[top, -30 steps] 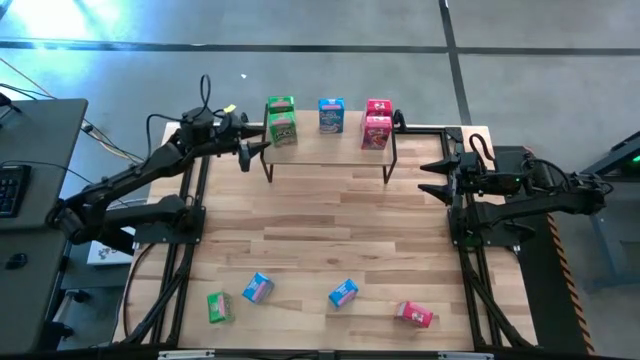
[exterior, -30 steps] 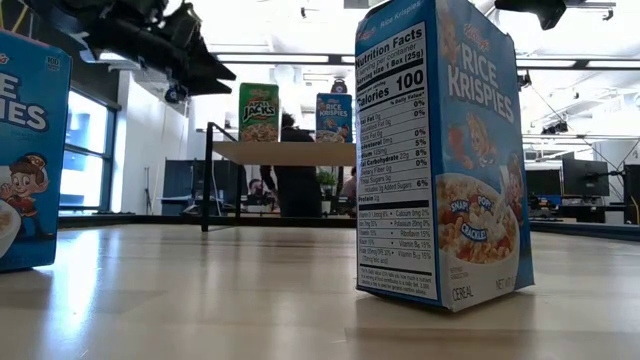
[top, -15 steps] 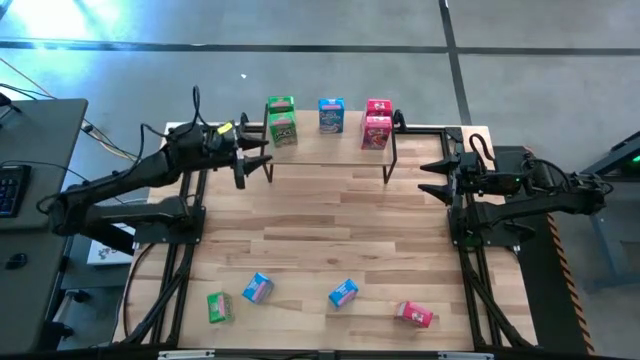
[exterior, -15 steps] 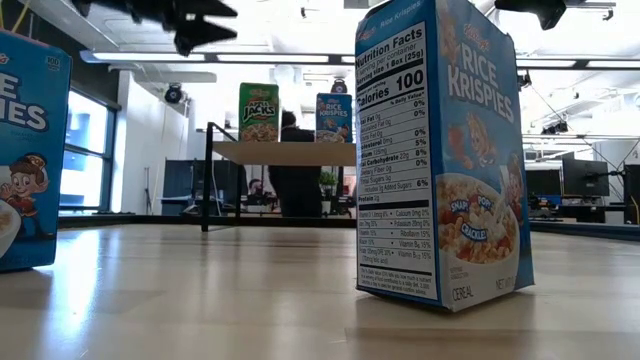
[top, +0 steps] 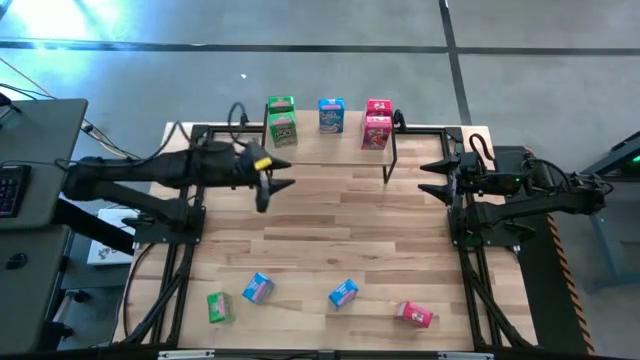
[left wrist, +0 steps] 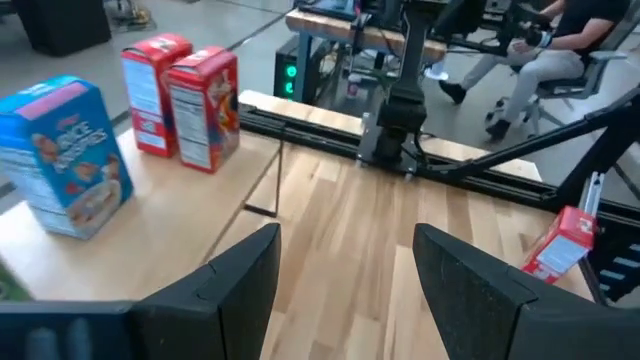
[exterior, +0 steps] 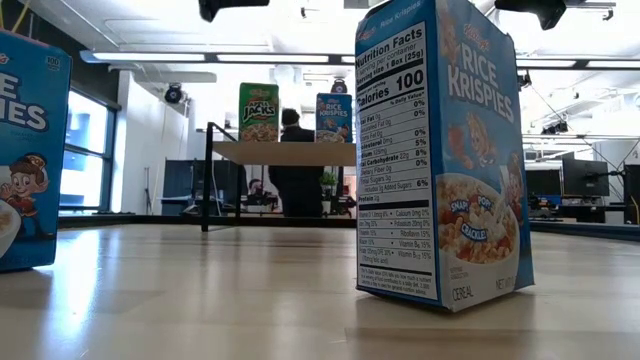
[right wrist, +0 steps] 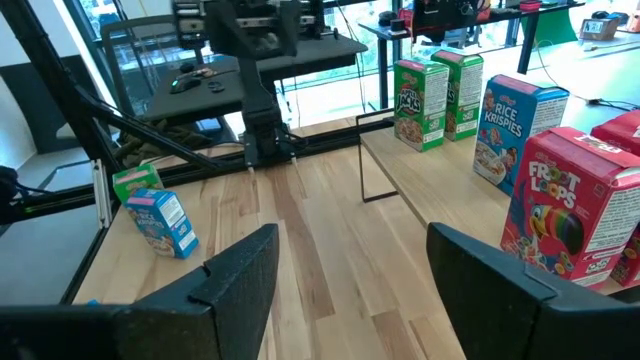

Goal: Stack cereal on shelf
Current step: Put the bottom green cereal box on the shelf, then put the bottom blue cereal box on the shelf

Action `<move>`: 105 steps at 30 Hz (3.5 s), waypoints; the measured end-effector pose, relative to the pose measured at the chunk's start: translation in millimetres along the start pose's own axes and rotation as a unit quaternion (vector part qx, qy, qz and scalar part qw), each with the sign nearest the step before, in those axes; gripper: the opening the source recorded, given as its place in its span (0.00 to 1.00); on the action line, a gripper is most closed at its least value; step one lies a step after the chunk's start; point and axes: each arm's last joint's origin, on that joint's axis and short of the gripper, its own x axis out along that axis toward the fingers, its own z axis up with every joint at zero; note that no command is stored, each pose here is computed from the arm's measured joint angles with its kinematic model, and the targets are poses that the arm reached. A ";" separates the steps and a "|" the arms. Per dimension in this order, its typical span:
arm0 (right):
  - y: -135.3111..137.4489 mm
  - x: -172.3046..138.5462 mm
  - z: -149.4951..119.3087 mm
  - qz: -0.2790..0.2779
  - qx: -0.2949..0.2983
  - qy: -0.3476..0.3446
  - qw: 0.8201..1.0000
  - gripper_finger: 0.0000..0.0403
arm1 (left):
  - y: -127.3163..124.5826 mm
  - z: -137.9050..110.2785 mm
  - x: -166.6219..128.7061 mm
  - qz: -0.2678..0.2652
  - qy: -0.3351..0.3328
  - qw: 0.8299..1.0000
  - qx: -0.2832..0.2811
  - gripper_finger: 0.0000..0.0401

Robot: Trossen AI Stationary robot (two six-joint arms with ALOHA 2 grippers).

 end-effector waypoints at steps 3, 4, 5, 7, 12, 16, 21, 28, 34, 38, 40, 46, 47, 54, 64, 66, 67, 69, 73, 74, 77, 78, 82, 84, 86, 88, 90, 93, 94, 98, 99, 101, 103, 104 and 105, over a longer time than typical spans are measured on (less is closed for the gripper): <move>0.0 0.0 0.0 0.000 0.000 0.000 1.000 0.61 | -16.5 4.6 10.4 0.007 0.014 1.000 -0.011 0.55; 0.0 0.0 0.0 0.000 0.000 0.000 1.000 0.61 | -22.0 5.2 14.4 0.009 0.019 1.000 -0.018 0.55; 0.0 0.0 0.0 0.000 0.000 0.000 1.000 0.61 | -27.4 4.8 18.6 0.012 0.025 0.999 -0.024 0.55; 0.0 0.0 0.0 0.000 0.000 0.000 1.000 0.61 | -38.4 4.1 27.2 0.013 0.035 0.999 -0.036 0.55; 0.0 -0.1 0.0 0.000 0.000 0.000 1.000 0.61 | -71.0 0.5 48.0 0.006 0.056 0.996 -0.069 0.55; 0.0 -0.1 -0.1 0.000 0.000 0.000 1.000 0.61 | -100.0 -2.3 63.6 0.005 0.069 0.995 -0.070 0.55; -0.1 -0.1 -0.4 0.000 0.000 0.002 1.000 0.61 | -130.1 -5.0 79.7 0.014 0.102 0.992 -0.071 0.55; -0.1 0.0 -0.4 0.000 -0.001 0.002 1.000 0.61 | -162.2 -15.8 99.2 0.019 0.146 0.986 -0.080 0.55; -0.1 -0.1 -0.4 0.000 0.000 0.002 1.000 0.61 | -184.8 -32.1 113.6 0.022 0.171 0.980 -0.101 0.55; -0.1 0.0 -0.4 0.000 0.000 0.002 1.000 0.61 | -198.9 -45.9 122.9 0.019 0.187 0.975 -0.117 0.55; -0.1 0.0 -0.4 0.000 -0.001 0.002 1.000 0.61 | -204.1 -50.8 126.9 0.013 0.194 0.973 -0.125 0.55; -0.1 -0.1 -0.4 0.000 -0.001 0.002 1.000 0.61 | -215.8 -62.2 135.6 0.000 0.211 0.966 -0.149 0.55; -0.1 -0.1 -0.4 0.000 -0.001 0.002 1.000 0.61 | -218.1 -64.0 136.5 -0.004 0.213 0.965 -0.154 0.55; -0.1 -0.1 -0.4 0.000 -0.001 0.002 1.000 0.61 | -223.4 -69.2 135.4 -0.009 0.221 0.962 -0.161 0.58; 0.0 0.0 -0.4 0.000 -0.001 0.002 1.000 0.61 | -223.2 -76.2 133.8 -0.028 0.259 0.955 -0.143 0.74; -0.1 -0.1 -0.4 0.000 -0.001 0.002 1.000 0.61 | -225.0 -79.9 132.6 -0.035 0.267 0.953 -0.140 0.75; -0.1 -0.1 -0.4 0.000 0.000 0.002 1.000 0.61 | -226.6 -81.6 131.4 -0.039 0.271 0.952 -0.139 0.75; -0.1 -0.1 -0.4 0.000 0.000 0.002 1.000 0.61 | -230.0 -86.2 131.8 -0.041 0.273 0.952 -0.135 0.75; -0.1 -0.1 -0.4 0.000 -0.001 0.002 1.000 0.61 | -235.6 -100.5 137.0 -0.035 0.284 0.950 -0.125 0.75; -0.1 0.0 -0.4 0.000 -0.001 0.002 1.000 0.61 | -236.5 -104.7 139.7 -0.034 0.289 0.949 -0.125 0.75; -0.1 0.0 -0.5 -0.001 -0.001 0.002 1.000 0.61 | -237.3 -113.5 145.1 -0.028 0.296 0.947 -0.121 0.75; -0.1 0.0 -0.5 0.000 -0.001 0.002 1.000 0.61 | -237.3 -114.9 145.8 -0.026 0.298 0.947 -0.120 0.75; -0.1 0.0 -0.5 0.000 -0.001 0.002 1.000 0.61 | -235.3 -115.7 145.7 -0.009 0.292 0.950 -0.112 0.75; 0.0 0.0 -0.5 0.000 -0.001 0.002 1.000 0.61 | -235.0 -115.7 145.7 -0.005 0.290 0.951 -0.111 0.75; -0.1 0.0 -0.5 0.000 0.000 0.002 1.000 0.61 | -235.8 -115.0 146.1 -0.009 0.287 0.951 -0.114 0.75; -0.1 0.0 -0.5 0.000 -0.001 0.002 1.000 0.61 | -237.5 -116.2 148.5 -0.015 0.283 0.952 -0.118 0.75; -0.1 0.0 -0.5 0.000 -0.001 0.002 1.000 0.61 | -238.0 -118.8 149.6 -0.018 0.289 0.950 -0.118 0.75; -0.1 0.0 -0.4 0.000 -0.001 0.002 1.000 0.61 | -240.8 -123.7 153.7 -0.022 0.287 0.950 -0.119 0.75; 0.0 0.0 -0.5 0.000 -0.001 0.002 1.000 0.61 | -240.0 -125.8 153.8 -0.017 0.293 0.949 -0.116 0.75; -0.1 0.0 -0.6 -0.001 -0.001 0.003 1.000 0.61 | -239.6 -131.7 159.5 -0.016 0.298 0.947 -0.116 0.75; -0.1 0.0 -0.6 -0.001 -0.001 0.003 1.000 0.61 | -239.5 -133.0 159.8 -0.017 0.302 0.946 -0.115 0.75; -0.1 0.0 -0.6 0.000 -0.001 0.003 1.000 0.61 | -239.2 -134.7 163.8 -0.020 0.301 0.946 -0.119 0.75; -0.1 0.0 -0.7 -0.001 -0.001 0.004 1.000 0.61 | -237.9 -137.4 163.9 -0.015 0.308 0.945 -0.107 0.75; -0.1 0.0 -0.7 0.000 -0.001 0.004 1.000 0.61 | -237.6 -137.4 164.2 -0.016 0.308 0.946 -0.102 0.75; -0.1 0.0 -0.7 -0.001 -0.001 0.004 1.000 0.61 | -236.4 -136.8 165.0 -0.016 0.308 0.946 -0.100 0.75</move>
